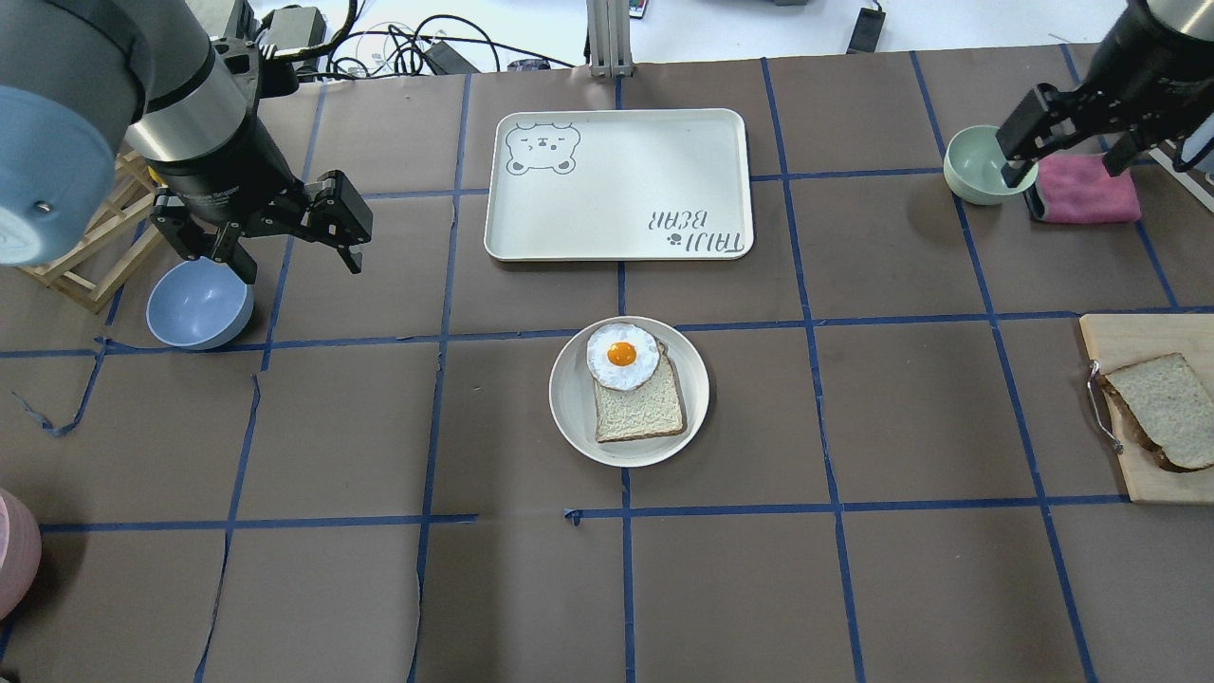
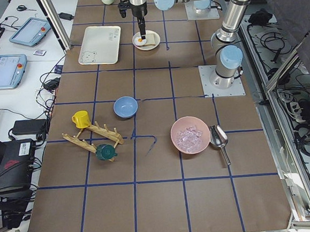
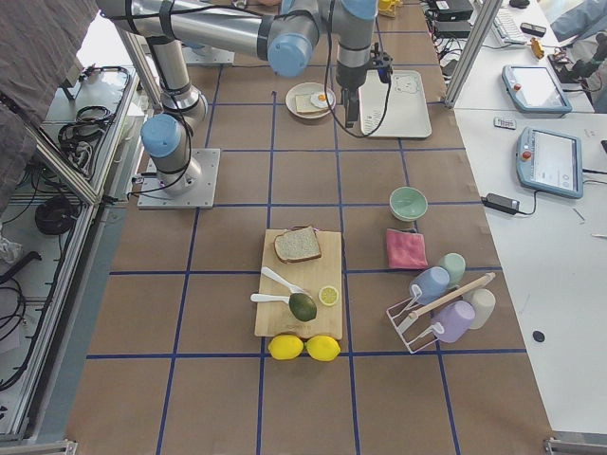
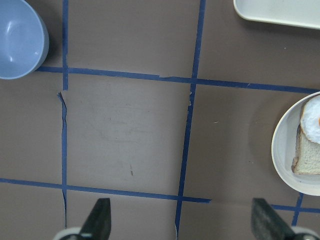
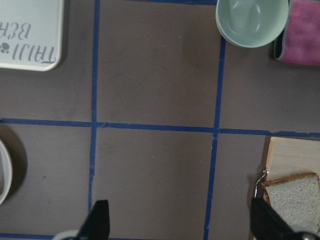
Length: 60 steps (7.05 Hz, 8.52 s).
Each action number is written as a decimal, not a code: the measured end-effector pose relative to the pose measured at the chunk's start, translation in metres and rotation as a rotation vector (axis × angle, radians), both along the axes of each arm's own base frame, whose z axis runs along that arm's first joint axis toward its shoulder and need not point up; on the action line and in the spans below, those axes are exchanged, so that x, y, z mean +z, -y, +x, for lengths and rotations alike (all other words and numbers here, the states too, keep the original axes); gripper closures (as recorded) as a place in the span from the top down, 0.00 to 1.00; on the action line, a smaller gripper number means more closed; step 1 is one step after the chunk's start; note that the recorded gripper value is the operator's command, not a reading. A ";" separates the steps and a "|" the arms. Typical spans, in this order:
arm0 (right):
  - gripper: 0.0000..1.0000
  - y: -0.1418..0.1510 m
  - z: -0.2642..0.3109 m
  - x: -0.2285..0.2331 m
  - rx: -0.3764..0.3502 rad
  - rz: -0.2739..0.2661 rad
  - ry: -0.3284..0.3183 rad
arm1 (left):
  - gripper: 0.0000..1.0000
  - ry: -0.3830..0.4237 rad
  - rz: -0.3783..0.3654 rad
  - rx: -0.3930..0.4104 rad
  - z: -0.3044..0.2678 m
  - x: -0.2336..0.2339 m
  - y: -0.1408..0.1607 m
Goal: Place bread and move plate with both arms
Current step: 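Lower the right gripper and grasp the bread slice's edge, then lift the bread slice off the board with the right gripper, then carry the bread over the plate and lay it on the egg, then open the right gripper and raise it away from the plate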
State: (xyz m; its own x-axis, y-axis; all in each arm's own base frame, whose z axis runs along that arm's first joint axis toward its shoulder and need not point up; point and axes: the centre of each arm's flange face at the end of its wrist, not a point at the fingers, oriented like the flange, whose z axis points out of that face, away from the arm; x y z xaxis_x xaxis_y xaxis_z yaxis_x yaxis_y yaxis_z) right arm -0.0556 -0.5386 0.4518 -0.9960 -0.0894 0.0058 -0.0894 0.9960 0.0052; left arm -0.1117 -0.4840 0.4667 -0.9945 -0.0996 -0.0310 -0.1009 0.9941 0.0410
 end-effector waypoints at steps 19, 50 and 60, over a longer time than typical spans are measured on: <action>0.32 -0.075 -0.303 -0.254 0.026 0.137 0.245 | 1.00 -0.011 -0.073 -0.008 -0.003 0.026 -0.006; 1.00 -0.058 0.296 -0.223 0.114 0.020 0.527 | 1.00 -0.014 0.037 -0.003 -0.004 0.019 -0.033; 1.00 0.006 0.209 0.027 -0.083 0.057 -0.029 | 1.00 -0.132 0.049 0.100 -0.013 -0.024 -0.006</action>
State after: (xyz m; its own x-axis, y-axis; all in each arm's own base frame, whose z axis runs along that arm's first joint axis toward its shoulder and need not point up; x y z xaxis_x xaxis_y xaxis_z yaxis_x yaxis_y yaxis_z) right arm 0.1537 -0.5451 0.4790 -0.9995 -0.0073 0.0318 -0.0053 0.9980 0.0637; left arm -0.1247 -0.4781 0.4427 -0.9755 -0.1995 0.0925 -0.1893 0.9759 0.1083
